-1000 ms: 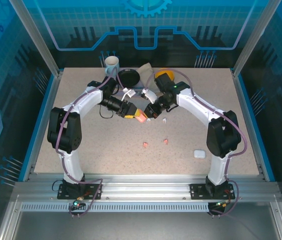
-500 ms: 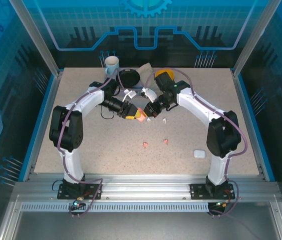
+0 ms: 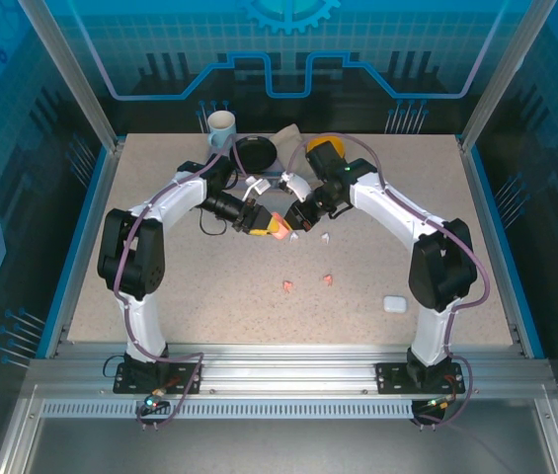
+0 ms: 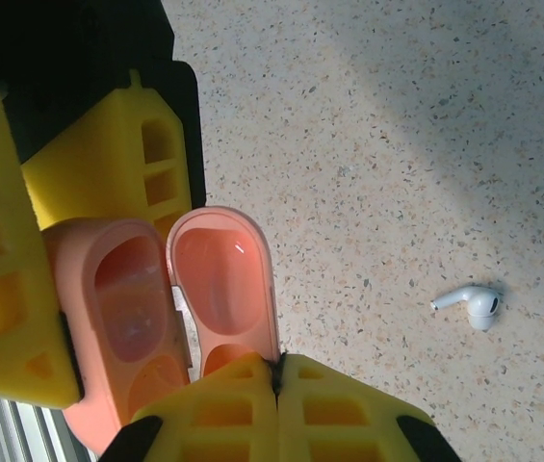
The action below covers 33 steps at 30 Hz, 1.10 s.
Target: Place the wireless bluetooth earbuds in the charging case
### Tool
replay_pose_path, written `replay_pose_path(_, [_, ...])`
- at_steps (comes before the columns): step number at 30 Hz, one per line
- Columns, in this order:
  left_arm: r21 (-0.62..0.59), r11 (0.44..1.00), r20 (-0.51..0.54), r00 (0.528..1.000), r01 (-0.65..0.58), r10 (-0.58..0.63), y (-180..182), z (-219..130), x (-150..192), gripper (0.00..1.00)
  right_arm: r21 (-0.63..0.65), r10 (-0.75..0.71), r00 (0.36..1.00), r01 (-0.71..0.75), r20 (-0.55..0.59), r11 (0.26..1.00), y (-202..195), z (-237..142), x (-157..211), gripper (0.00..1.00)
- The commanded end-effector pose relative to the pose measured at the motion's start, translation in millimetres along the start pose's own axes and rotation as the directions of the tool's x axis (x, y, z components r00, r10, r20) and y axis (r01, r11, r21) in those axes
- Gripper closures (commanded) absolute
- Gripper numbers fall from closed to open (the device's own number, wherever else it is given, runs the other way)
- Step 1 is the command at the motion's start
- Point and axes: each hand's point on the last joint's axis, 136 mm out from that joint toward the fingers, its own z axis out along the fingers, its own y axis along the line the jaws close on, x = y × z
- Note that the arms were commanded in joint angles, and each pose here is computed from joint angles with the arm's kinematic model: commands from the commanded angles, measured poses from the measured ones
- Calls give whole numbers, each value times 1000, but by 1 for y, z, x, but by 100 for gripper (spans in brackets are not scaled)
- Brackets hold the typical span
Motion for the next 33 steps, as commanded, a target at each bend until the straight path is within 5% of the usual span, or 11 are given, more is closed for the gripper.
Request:
replay_pose_path(1, [43, 999, -5, 1000, -4, 4, -6, 4, -1, 80, -9, -20, 999, 21, 43, 1000, 9, -12, -14, 100])
replay_pose_path(12, [19, 1000, 17, 1000, -22, 21, -3, 4, -4, 100, 22, 1, 994, -3, 106, 1000, 5, -31, -24, 98])
replay_pose_path(19, [-34, 996, 55, 995, -84, 86, -15, -4, -10, 100, 80, 102, 974, -120, 203, 989, -12, -65, -33, 46])
replay_pose_path(25, [-176, 970, 154, 968, -169, 196, -20, -18, -17, 100, 114, 282, 886, -344, 368, 932, -35, -123, -31, 28])
replay_pose_path(30, [-356, 890, 329, 853, -285, 405, -23, -36, -22, 100, 90, 438, 790, -520, 428, 849, -33, -141, -13, 27])
replay_pose_path(33, [-494, 777, 401, 691, -390, 601, -28, -43, -17, 100, 69, 507, 741, -591, 440, 804, -25, -135, 2, 27])
